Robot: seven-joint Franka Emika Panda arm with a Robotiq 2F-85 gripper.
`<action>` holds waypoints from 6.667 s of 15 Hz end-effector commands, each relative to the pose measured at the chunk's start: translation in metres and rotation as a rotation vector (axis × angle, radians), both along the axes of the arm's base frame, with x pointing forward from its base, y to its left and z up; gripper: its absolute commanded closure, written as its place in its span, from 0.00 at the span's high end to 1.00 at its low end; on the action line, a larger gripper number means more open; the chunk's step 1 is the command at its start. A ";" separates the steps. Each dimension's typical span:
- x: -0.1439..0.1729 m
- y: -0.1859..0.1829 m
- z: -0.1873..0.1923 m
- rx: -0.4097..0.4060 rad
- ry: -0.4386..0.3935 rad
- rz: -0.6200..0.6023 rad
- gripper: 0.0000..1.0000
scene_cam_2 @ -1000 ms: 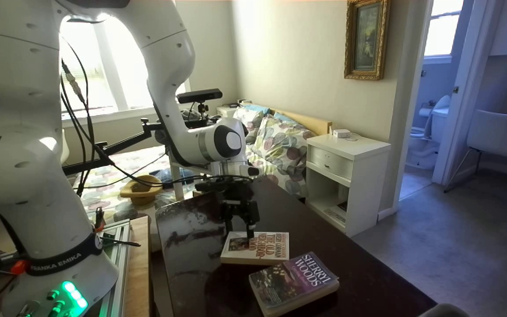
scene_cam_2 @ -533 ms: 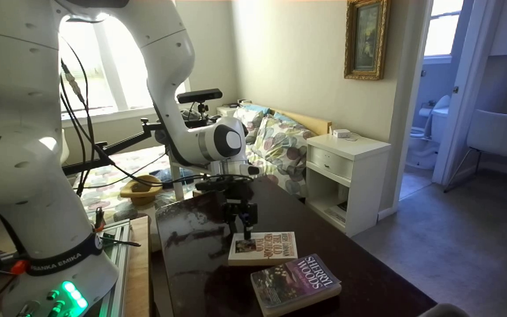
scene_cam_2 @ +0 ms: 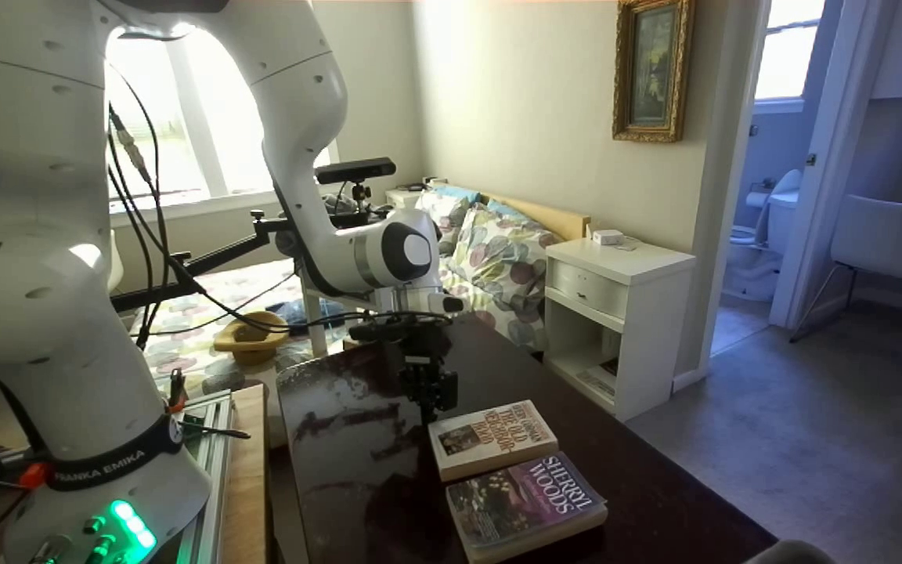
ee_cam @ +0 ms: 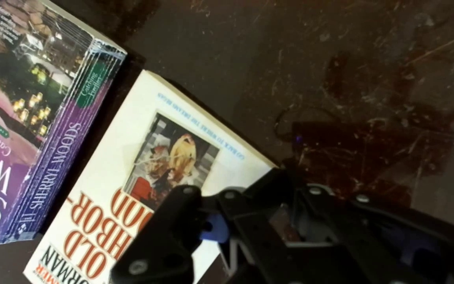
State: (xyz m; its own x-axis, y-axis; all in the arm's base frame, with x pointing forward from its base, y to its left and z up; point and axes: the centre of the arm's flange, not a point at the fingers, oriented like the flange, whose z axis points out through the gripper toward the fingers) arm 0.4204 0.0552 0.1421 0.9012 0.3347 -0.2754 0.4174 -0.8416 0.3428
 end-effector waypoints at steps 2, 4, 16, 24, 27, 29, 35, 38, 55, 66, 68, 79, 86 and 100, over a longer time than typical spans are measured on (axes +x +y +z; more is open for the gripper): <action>-0.002 -0.007 -0.006 -0.004 -0.012 -0.008 0.02; -0.003 -0.006 0.002 -0.001 -0.027 -0.032 0.31; 0.026 -0.072 0.052 0.078 -0.163 -0.327 1.00; 0.018 -0.108 0.054 0.153 -0.250 -0.744 1.00; 0.012 -0.111 0.058 0.188 -0.303 -0.879 1.00; 0.008 -0.114 0.056 0.214 -0.354 -0.958 1.00; -0.013 -0.137 0.042 0.275 -0.476 -1.220 1.00; -0.022 -0.147 0.032 0.302 -0.546 -1.354 1.00; -0.028 -0.161 -0.003 0.360 -0.713 -1.624 1.00; -0.024 -0.165 0.006 0.382 -0.792 -1.604 0.25; -0.025 -0.164 0.011 0.389 -0.809 -1.605 0.12; -0.024 -0.159 0.028 0.433 -0.842 -1.584 0.01; -0.024 -0.153 0.060 0.489 -0.887 -1.562 0.01; -0.012 -0.155 0.116 0.600 -0.949 -1.534 0.01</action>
